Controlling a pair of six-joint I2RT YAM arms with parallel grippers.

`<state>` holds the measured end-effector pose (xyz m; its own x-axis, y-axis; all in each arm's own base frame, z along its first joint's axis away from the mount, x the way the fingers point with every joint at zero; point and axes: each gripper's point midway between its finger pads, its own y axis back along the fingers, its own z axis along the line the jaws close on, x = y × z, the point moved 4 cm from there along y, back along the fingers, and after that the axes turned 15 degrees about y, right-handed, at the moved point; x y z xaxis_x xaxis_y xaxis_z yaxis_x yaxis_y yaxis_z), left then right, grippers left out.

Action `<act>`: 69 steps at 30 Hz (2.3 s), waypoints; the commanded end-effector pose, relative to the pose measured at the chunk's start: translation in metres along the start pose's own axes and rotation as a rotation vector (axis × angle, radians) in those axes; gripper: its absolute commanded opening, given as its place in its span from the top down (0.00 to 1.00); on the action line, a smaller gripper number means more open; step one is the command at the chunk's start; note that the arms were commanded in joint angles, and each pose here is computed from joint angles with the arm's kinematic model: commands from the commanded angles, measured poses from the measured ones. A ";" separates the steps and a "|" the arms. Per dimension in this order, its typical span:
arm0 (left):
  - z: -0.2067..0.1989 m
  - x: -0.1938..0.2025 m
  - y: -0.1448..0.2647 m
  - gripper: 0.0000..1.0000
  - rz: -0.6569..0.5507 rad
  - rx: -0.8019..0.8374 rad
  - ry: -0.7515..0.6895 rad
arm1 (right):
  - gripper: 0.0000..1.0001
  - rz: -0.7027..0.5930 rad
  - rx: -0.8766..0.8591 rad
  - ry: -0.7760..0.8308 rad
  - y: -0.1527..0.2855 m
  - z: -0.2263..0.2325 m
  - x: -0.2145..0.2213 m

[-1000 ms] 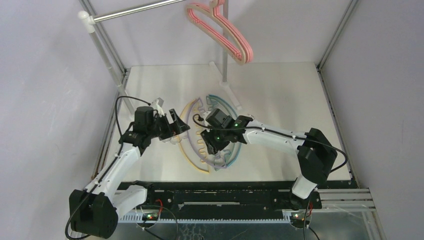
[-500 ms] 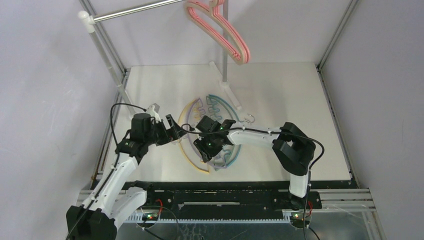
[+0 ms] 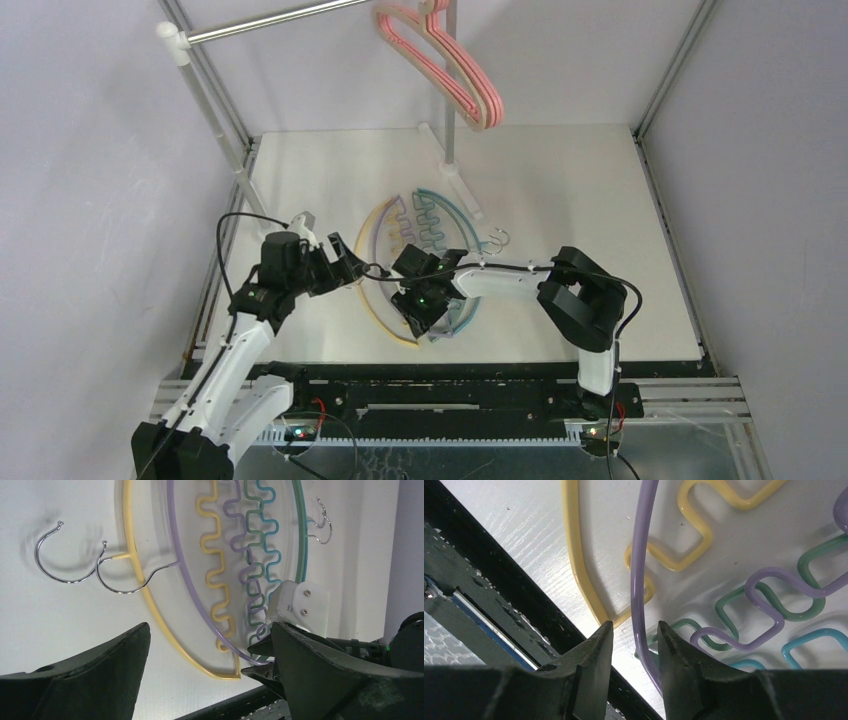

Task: Organize the hangers

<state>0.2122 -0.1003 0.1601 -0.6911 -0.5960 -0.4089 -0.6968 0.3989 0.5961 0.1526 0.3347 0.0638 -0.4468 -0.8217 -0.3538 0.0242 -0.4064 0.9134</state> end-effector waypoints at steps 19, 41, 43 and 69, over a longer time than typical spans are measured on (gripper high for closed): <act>-0.045 -0.033 0.050 0.05 -0.183 0.119 -0.031 | 1.00 -0.237 -0.054 -0.050 0.071 -0.017 -0.055; -0.063 -0.039 0.088 0.06 -0.308 0.228 -0.048 | 1.00 -0.811 -0.333 -0.154 0.243 -0.029 -0.222; -0.058 -0.035 0.087 0.06 -0.302 0.222 -0.047 | 1.00 -0.854 -0.377 -0.147 0.258 -0.025 -0.234; -0.031 -0.026 0.043 0.06 -0.229 0.145 -0.070 | 1.00 -1.230 -0.531 0.152 0.396 0.031 -0.254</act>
<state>0.1991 -0.0865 0.2129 -0.5388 -0.6439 -0.5432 -0.8377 0.3410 0.4267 0.2733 0.4254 0.4358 -0.5158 -0.0143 -0.8566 0.0120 -0.9999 0.0095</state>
